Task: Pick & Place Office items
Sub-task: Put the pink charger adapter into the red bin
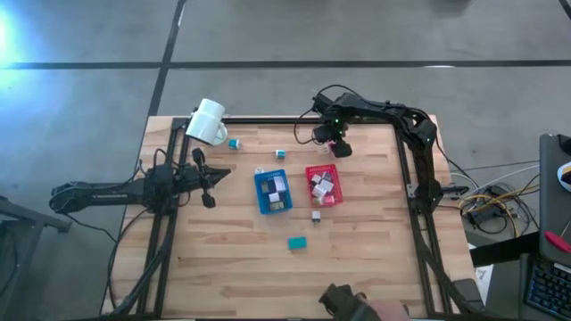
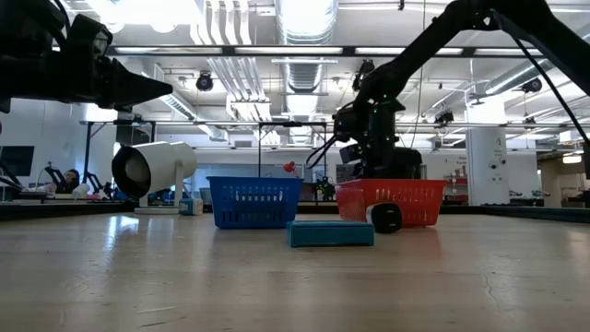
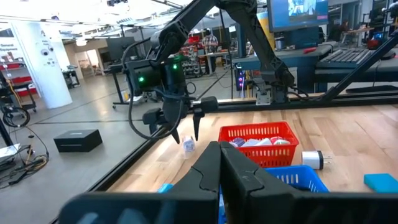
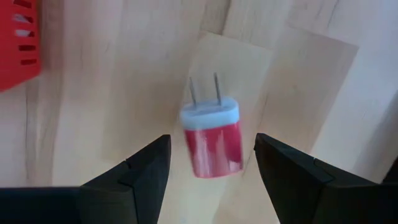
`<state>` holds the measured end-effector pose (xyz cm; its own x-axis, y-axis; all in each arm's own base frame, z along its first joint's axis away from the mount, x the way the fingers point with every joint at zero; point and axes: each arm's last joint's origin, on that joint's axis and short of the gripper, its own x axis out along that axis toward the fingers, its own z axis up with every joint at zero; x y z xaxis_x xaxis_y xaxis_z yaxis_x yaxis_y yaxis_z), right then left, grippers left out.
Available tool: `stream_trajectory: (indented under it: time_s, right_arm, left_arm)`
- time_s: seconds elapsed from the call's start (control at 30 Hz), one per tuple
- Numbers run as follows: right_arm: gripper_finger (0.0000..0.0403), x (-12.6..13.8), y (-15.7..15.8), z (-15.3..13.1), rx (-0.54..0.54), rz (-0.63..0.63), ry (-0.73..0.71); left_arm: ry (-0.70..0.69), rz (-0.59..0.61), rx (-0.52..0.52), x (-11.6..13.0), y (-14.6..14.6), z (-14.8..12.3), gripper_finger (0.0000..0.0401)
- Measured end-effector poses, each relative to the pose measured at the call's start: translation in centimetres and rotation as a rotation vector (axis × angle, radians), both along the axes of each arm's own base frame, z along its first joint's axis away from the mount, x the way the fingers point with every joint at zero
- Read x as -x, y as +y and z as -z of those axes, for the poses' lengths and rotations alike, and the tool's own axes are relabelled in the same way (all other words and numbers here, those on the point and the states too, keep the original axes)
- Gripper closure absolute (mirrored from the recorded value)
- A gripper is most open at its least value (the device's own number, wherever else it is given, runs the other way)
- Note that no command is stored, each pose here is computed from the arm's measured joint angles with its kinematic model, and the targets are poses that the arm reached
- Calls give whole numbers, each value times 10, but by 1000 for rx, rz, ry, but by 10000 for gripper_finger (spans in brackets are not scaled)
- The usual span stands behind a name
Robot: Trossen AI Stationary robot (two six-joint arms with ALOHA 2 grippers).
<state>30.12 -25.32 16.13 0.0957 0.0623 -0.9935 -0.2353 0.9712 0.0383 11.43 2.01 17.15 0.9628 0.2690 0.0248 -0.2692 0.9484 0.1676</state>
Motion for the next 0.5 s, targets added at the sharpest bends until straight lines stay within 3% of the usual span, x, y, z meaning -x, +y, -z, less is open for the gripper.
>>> stream_trajectory:
  time_s: [0.23, 0.5]
  right_arm:
    - [200, 1, 2, 5, -9, -3, 10]
    - [285, 1, 2, 10, -26, 66, 21]
  left_arm:
    - [1, 0, 0, 0, 0, 0, 396]
    - [-5, 0, 14, 0, 0, 0, 396]
